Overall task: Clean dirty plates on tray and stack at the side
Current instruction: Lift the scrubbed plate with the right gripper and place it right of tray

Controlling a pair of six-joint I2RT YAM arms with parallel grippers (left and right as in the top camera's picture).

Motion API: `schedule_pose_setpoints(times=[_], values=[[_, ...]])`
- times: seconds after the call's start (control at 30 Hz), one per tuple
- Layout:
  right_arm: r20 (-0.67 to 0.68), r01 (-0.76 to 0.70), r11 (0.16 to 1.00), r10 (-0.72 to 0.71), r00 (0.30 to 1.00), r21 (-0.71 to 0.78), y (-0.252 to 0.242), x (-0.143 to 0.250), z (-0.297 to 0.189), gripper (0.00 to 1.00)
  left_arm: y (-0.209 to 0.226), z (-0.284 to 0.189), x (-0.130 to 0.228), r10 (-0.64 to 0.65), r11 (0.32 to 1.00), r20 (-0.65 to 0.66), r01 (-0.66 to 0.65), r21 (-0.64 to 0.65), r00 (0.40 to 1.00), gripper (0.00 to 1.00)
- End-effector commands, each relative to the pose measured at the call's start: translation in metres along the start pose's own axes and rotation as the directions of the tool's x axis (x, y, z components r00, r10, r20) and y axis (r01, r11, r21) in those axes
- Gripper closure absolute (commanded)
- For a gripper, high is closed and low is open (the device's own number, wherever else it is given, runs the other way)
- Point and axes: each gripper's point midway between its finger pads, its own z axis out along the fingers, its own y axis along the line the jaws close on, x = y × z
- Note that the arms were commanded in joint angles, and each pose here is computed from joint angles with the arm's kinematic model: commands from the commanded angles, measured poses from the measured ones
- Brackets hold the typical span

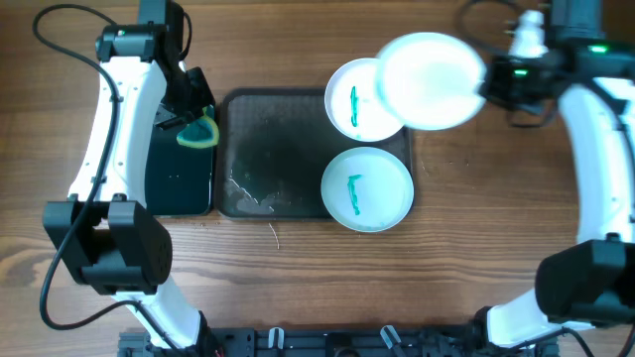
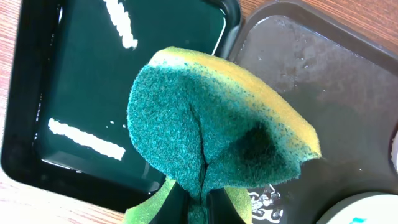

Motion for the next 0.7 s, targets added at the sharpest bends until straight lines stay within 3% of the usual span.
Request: schedule_pose_setpoints(times=[0.0,0.1,0.43,0.47,0.53,0.67], values=[[-0.016,-0.102,0.991,0.104,0.994,0.088,-0.070,0.009,0.005,0.96,-0.008,-0.011,-0.002,0.020,0.999,0.030,-0.021,0.024,0.999,0.96],[-0.019,-0.221,0.961,0.227,0.974,0.165,-0.127,0.030,0.033,0.95,-0.010,-0.011,-0.001,0.027,0.999,0.030,-0.028,0.026,0.999,0.96],[-0.004,-0.273,0.940,0.280,0.960,0.204,-0.165,0.082,0.106,0.96,-0.012,-0.011,0.000,0.032,0.999,0.030,-0.033,0.027,0.999,0.96],[-0.006,-0.273,0.940,0.281,0.960,0.205,-0.166,0.085,0.108,0.93,-0.012,-0.011,0.000,0.032,0.999,0.030,-0.033,0.027,0.999,0.96],[-0.014,-0.262,0.948,0.269,0.963,0.183,-0.161,0.084,0.108,0.68,-0.012,-0.011,0.000,0.032,0.999,0.030,-0.033,0.027,0.999,0.96],[-0.078,-0.199,0.979,0.203,0.976,0.049,-0.128,0.072,0.088,0.59,-0.013,-0.011,-0.001,0.034,0.999,0.033,-0.035,0.028,0.999,0.96]])
